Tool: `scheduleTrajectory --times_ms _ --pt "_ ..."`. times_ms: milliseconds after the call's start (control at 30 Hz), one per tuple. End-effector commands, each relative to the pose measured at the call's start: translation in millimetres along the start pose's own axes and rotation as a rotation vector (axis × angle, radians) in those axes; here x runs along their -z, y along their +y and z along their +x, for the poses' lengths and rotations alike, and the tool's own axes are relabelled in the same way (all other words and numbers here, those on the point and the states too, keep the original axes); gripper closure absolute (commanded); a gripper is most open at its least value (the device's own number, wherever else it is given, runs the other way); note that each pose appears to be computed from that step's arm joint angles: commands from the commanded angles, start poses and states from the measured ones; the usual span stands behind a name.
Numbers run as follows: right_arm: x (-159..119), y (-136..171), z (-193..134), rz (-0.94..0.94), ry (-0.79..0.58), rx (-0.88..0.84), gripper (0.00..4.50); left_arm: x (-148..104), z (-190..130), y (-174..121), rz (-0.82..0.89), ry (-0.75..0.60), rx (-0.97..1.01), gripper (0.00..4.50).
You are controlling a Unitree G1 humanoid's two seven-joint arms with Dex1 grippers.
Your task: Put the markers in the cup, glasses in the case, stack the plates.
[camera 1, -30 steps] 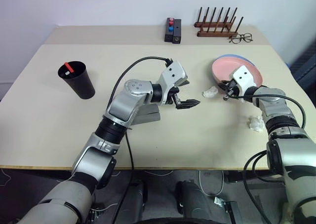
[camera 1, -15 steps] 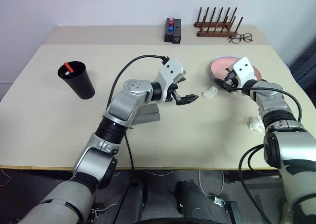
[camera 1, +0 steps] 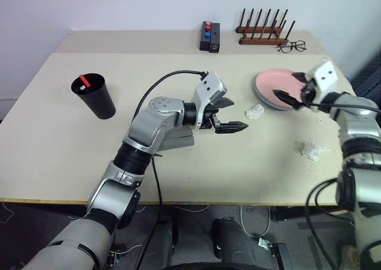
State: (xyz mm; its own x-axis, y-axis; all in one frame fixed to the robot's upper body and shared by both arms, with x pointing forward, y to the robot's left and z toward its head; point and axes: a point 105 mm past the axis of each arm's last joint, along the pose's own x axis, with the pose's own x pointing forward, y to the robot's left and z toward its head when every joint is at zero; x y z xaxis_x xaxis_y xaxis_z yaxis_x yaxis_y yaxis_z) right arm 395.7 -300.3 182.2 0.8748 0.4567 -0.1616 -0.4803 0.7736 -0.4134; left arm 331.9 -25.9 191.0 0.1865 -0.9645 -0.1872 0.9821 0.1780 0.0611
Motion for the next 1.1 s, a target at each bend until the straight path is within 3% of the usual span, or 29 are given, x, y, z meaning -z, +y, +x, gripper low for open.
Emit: scheduleTrajectory --times_ms 33,300,800,900,1100 --pt "-5.3 -6.6 -35.6 0.031 0.003 -0.023 0.48 -1.8 2.5 -7.2 0.036 0.004 0.050 0.00" --pt "45.9 12.8 -105.9 0.199 0.246 -0.041 0.48 0.3 12.0 -10.3 0.084 0.030 0.121 0.00" --pt "83.8 40.6 -108.1 0.339 0.321 -0.061 0.48 -0.1 11.5 -9.0 0.109 0.042 0.133 0.00" --pt "85.2 41.4 -103.9 0.344 0.317 -0.061 1.32 2.0 9.1 -9.3 0.106 0.052 0.138 0.00" --pt "82.6 40.2 -99.2 0.325 0.303 -0.057 4.45 5.8 4.7 -13.1 0.103 0.070 0.164 0.00"
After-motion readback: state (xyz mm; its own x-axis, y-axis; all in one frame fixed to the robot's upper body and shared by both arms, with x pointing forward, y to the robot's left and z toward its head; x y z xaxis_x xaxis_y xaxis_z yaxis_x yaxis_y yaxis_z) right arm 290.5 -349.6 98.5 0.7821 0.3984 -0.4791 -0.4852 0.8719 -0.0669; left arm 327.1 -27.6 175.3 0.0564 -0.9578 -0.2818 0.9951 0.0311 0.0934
